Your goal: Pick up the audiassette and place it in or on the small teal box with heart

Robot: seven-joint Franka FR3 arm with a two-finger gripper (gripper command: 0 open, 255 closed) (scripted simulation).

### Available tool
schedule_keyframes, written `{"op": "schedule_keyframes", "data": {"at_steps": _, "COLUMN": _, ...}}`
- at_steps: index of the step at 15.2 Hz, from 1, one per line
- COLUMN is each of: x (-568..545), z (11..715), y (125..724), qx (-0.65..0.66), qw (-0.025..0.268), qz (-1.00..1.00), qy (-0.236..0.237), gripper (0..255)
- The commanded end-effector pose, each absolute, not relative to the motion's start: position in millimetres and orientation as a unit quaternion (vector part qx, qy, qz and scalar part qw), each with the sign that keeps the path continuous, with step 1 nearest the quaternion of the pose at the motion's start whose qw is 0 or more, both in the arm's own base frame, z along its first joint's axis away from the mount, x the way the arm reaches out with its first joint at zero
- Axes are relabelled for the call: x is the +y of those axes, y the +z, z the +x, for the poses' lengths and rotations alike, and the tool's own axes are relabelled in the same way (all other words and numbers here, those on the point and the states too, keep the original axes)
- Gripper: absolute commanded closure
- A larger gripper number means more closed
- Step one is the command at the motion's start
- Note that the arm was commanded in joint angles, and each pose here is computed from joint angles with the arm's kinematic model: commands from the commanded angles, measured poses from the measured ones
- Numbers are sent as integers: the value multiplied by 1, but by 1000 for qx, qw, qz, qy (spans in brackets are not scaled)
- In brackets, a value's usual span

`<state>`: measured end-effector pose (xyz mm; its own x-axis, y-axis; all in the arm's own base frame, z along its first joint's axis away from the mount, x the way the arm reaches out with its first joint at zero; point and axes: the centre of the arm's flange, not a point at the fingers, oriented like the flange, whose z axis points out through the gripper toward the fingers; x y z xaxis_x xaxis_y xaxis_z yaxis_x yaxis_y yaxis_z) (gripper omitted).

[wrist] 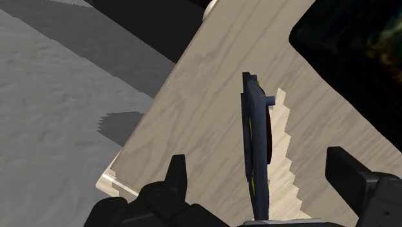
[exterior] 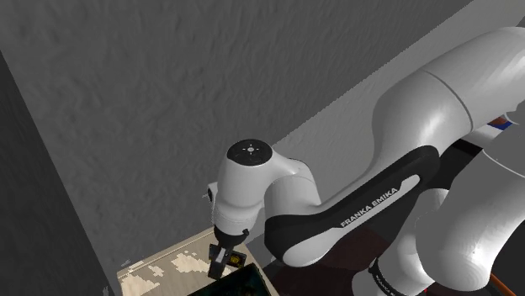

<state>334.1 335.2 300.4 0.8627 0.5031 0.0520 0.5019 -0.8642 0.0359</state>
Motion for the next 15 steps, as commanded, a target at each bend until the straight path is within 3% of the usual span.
{"op": "schedule_keyframes", "data": {"at_steps": 1, "x": 336, "z": 333, "y": 299, "qx": 262, "qw": 11, "qz": 965, "qy": 28, "gripper": 0}}
{"op": "schedule_keyframes", "data": {"at_steps": 3, "x": 336, "z": 333, "y": 299, "qx": 262, "qw": 11, "qz": 965, "qy": 28, "gripper": 0}}
{"op": "schedule_keyframes", "data": {"at_steps": 4, "x": 336, "z": 333, "y": 299, "qx": 262, "qw": 11, "qz": 965, "qy": 28, "gripper": 255}}
{"op": "schedule_keyframes", "data": {"at_steps": 15, "x": 336, "z": 333, "y": 310, "qx": 262, "qw": 11, "qz": 965, "qy": 28, "gripper": 255}}
